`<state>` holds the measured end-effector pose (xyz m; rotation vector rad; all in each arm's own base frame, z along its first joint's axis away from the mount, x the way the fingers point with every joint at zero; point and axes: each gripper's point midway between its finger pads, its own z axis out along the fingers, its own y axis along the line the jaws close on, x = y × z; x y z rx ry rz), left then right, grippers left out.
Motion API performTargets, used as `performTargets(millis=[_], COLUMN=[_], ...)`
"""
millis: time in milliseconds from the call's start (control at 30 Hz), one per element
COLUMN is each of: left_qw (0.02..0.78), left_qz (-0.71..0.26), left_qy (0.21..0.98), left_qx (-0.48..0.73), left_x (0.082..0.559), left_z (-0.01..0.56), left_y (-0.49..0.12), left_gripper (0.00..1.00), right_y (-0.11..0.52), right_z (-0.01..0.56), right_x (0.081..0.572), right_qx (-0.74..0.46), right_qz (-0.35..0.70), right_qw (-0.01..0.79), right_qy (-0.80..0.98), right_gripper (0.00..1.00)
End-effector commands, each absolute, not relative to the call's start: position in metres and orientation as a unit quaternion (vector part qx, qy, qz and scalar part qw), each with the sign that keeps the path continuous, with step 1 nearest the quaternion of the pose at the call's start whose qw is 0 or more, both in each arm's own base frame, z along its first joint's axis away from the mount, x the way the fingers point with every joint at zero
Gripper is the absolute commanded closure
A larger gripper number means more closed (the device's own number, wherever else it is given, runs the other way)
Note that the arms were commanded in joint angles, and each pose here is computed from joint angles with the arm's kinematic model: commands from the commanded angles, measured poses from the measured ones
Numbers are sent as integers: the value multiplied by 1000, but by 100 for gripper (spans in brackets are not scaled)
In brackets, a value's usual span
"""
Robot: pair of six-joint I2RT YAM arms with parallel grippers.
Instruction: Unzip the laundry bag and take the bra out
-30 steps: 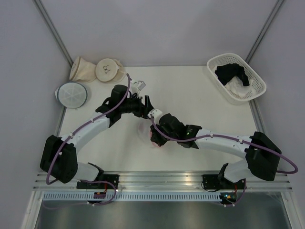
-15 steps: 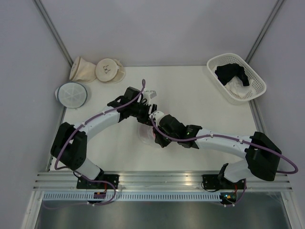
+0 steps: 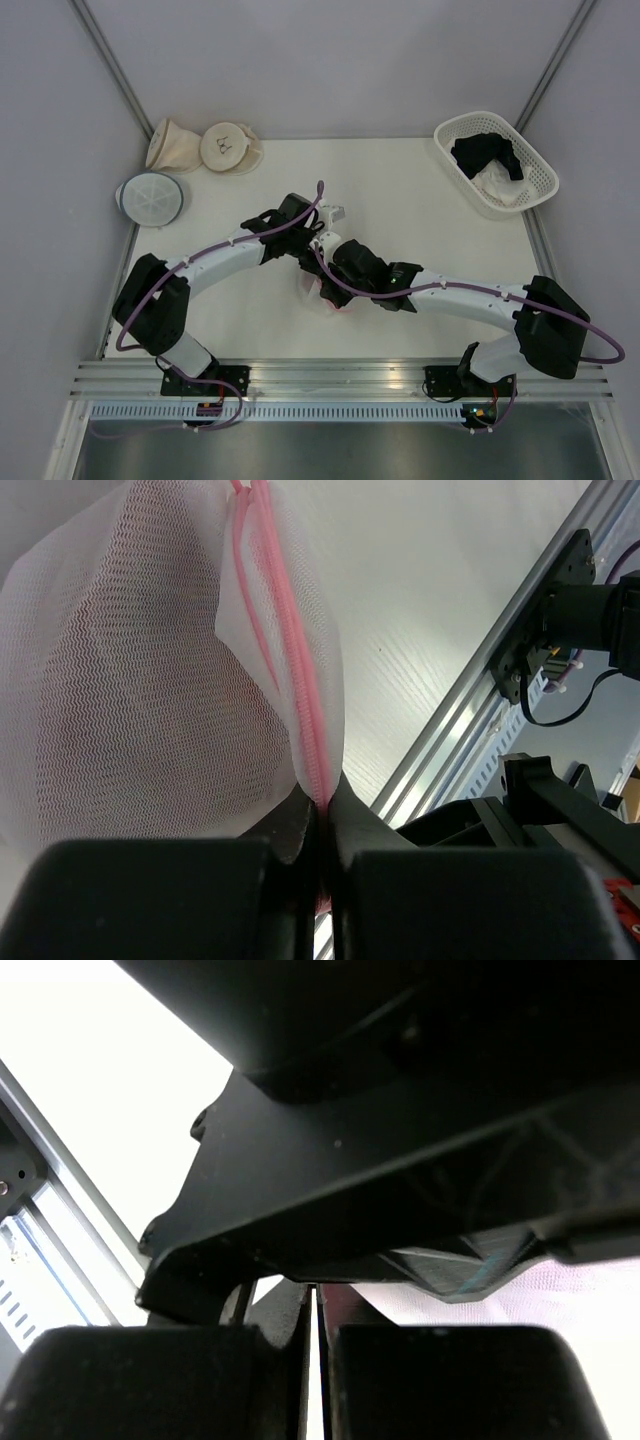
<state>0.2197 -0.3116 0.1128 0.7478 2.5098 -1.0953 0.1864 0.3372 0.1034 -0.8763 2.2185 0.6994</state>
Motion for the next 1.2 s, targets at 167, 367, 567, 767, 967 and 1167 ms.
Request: performTargets(millis=[167,367,567,767,967,1167], left_qw=[210,264,305,306,320,325], left_qz=[-331,-307,-310,-341,-388,-409], left_qy=[900,909,900,888,863,850], left_qx=[190,100,2,-28,-55,-65], left_x=[251,277,293,292,292,293], left_z=[121,127,134,137,147,152], left_y=[-305,-275,-237,-230,-217,-204], left_gripper=[98,98,98,98,98,98], right_y=[346,340,332,331,334,332], right_z=[131,130,125,105,76,58], right_x=[198,197,201,207,204,198], right_qx=[-331,-329,-315,-299,-289,-289], right_qz=[280,272,251,231,228,227], right_qw=[361,361,367,354,323,299], right_qy=[826,829,838,855,872,881], right_gripper=[100,100,99,99,100,99])
